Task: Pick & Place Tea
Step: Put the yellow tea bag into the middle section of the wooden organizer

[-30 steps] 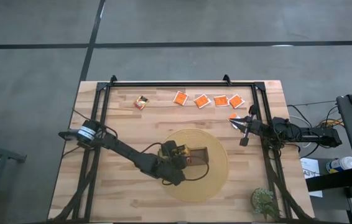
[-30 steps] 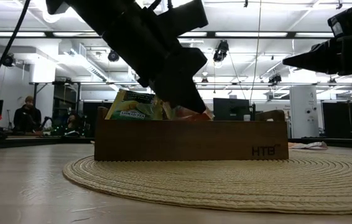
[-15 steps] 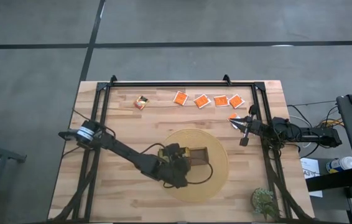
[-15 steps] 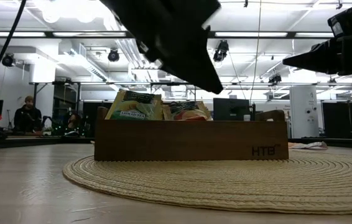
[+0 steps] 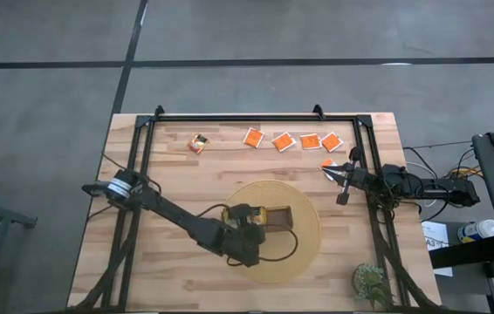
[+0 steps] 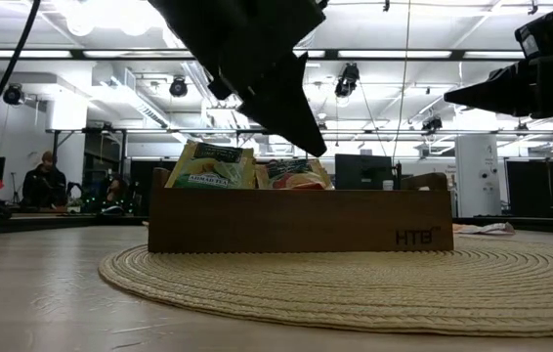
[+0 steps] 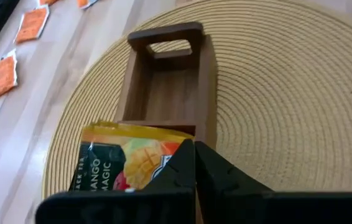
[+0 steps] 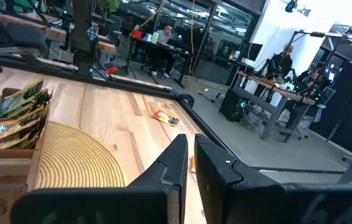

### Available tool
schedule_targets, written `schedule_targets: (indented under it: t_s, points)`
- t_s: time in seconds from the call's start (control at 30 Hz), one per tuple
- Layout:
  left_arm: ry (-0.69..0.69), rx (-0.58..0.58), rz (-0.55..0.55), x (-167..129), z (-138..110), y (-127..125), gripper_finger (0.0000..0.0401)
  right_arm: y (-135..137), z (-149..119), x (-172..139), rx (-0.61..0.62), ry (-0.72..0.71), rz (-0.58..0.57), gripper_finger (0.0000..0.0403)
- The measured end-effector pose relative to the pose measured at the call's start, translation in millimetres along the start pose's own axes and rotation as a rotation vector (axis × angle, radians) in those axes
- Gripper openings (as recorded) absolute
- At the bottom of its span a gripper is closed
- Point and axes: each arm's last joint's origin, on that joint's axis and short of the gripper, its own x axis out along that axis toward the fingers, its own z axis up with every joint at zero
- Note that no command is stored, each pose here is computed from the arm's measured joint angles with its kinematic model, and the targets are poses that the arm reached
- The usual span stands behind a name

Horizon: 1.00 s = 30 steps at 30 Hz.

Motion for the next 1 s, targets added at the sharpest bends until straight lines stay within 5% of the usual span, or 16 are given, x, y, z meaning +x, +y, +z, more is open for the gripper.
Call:
schedule_targets:
  t_s: [0.6,1.0]
  points:
    - [0.108,-0.088,-0.042,38,-18,14,0.0000,0,0,0,0.000,0.000,-0.001,0.0027]
    - [0.057,-0.098,-0.098,21,2,3,0.0000,0,0,0,0.000,0.000,0.000,0.0027]
